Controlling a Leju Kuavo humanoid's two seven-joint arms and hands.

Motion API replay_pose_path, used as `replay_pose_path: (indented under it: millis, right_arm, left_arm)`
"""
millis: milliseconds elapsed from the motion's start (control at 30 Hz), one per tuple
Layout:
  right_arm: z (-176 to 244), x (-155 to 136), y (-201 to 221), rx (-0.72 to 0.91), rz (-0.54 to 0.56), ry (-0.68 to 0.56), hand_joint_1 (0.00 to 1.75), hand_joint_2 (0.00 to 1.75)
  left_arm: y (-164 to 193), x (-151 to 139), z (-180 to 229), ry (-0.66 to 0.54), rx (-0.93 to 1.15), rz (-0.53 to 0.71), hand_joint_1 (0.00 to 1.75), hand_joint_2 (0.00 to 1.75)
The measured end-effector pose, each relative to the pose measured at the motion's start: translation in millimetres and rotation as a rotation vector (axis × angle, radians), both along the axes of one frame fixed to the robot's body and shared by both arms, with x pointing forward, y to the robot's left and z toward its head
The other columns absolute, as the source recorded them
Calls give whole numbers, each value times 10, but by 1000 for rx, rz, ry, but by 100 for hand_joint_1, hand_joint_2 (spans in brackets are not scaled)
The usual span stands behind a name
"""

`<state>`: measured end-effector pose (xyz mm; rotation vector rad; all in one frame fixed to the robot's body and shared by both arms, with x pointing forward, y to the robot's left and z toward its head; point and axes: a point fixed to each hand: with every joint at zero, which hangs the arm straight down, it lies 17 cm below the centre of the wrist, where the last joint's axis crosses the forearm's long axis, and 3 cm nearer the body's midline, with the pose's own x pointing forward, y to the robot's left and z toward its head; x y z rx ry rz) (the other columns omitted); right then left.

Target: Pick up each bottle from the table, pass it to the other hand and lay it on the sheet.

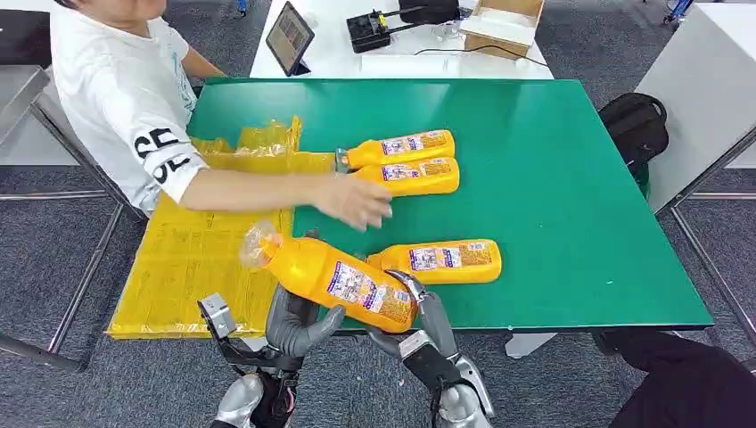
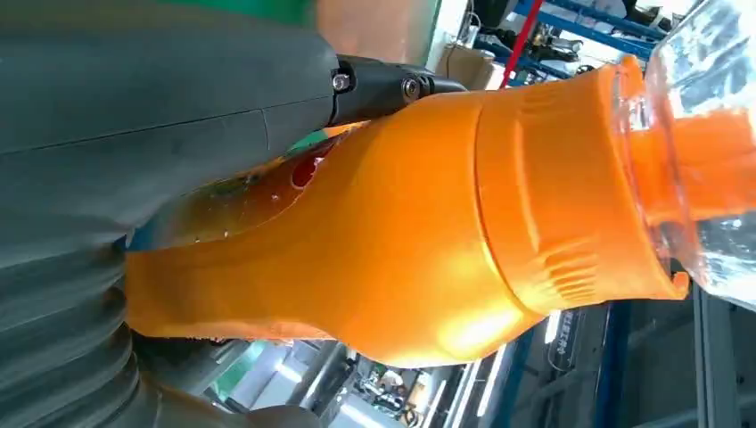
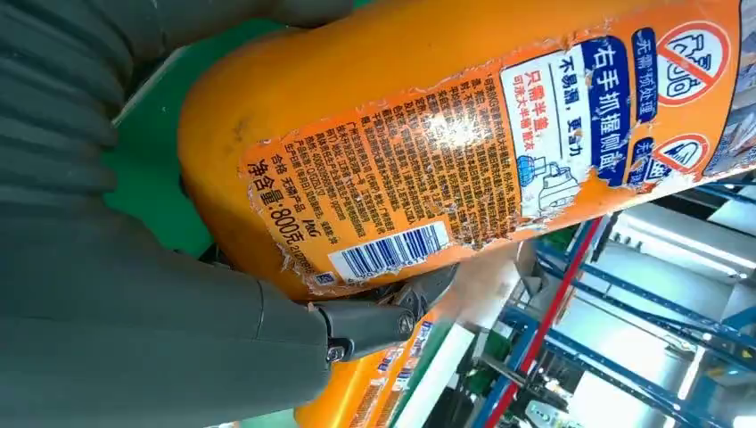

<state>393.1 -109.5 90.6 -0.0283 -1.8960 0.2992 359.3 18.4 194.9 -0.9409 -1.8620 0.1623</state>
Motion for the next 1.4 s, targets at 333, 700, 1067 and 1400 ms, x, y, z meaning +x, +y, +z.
replay_pose_path:
  millis: [333,700,1067,1400]
  right_arm:
    - [-9,3,-17,0,-4,2,175,175]
    - [-8,-31,142,0,38,9,175,175]
    - [-388,-266,1040,-85,268,100,175,175]
    - [-601,-294,1164,-108,317,159,175,175]
  left_arm:
    - [0,0,0,0,0,0,0,175]
    - [-21,5,-13,2,12,5,0,175]
    - [-2,67,-210,45,62,53,0,175]
    - [33,78,-358,82,70,66,0,175]
